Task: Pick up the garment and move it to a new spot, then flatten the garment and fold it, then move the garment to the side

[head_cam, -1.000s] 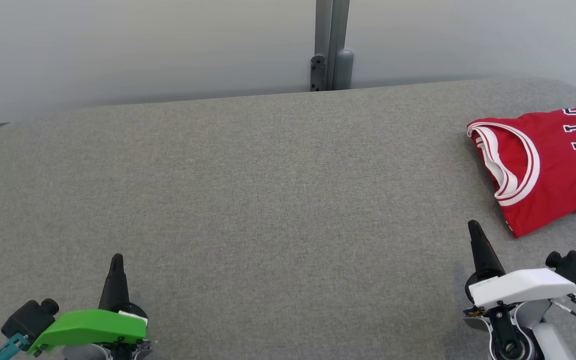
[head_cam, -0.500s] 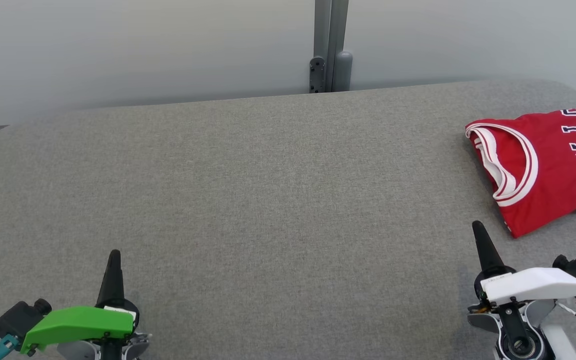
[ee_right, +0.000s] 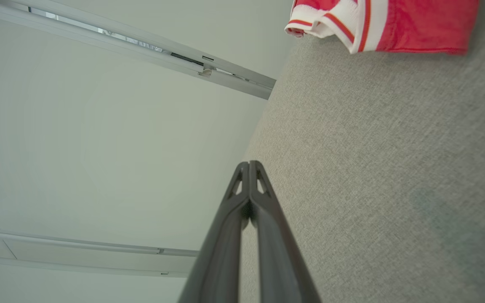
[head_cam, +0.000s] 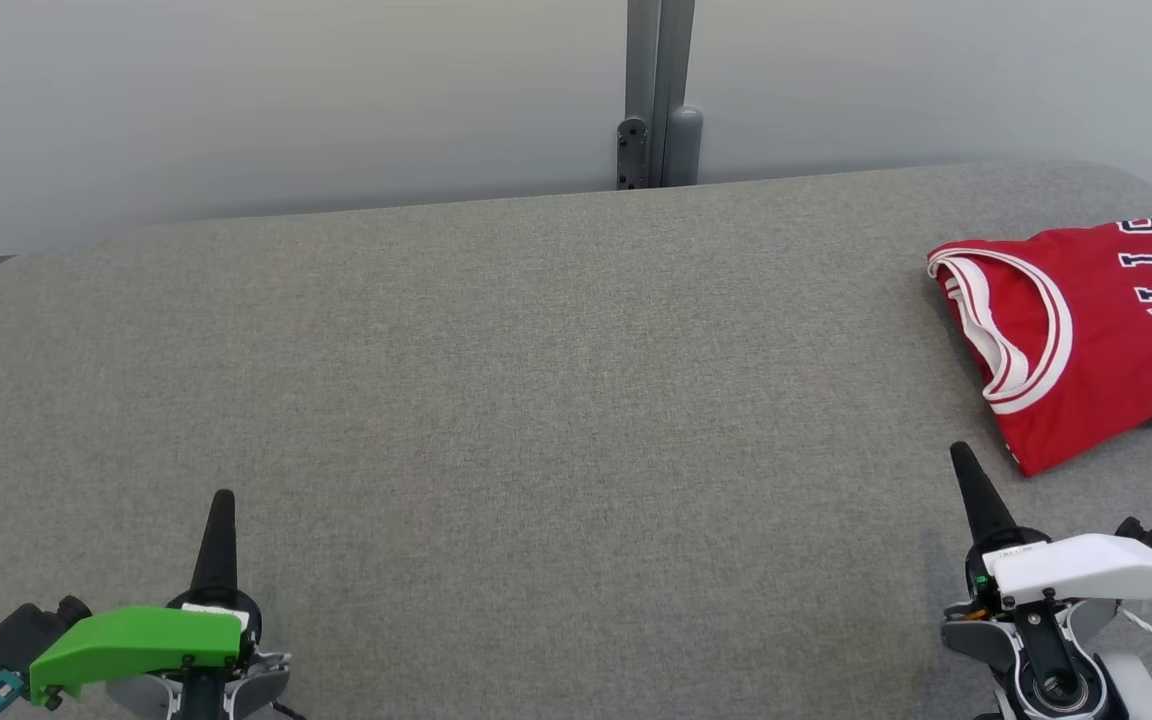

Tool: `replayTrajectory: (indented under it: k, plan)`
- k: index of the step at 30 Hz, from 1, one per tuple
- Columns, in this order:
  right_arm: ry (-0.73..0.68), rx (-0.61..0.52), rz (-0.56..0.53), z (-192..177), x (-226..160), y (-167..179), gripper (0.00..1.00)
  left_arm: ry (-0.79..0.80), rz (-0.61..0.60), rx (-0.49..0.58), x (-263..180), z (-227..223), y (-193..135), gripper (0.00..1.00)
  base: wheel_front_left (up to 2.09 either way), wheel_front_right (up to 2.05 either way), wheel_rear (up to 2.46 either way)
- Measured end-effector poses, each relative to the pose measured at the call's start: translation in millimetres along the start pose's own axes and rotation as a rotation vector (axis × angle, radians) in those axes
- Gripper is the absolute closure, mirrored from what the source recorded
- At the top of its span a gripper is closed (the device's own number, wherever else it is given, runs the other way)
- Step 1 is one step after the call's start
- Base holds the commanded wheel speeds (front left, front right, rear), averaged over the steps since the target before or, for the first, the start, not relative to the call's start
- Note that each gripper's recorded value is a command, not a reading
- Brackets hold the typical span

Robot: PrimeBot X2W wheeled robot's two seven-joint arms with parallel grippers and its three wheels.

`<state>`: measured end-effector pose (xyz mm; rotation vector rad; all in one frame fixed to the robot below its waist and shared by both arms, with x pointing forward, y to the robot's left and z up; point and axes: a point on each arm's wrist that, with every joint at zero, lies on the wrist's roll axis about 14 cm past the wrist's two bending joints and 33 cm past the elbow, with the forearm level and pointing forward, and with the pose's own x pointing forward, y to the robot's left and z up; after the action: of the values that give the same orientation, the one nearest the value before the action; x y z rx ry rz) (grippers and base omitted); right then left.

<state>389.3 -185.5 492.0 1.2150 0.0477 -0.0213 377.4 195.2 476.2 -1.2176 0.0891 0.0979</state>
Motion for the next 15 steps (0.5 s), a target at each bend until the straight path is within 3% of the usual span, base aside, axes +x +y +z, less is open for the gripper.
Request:
replayTrajectory:
  k: [15]
  plan:
    - [-0.004,0.139,0.006,6.2,-0.7,1.2,1.0,0.003,-0.039,-0.137,3.1,4.5,-9.2,1.0,0.0,0.0,0.0]
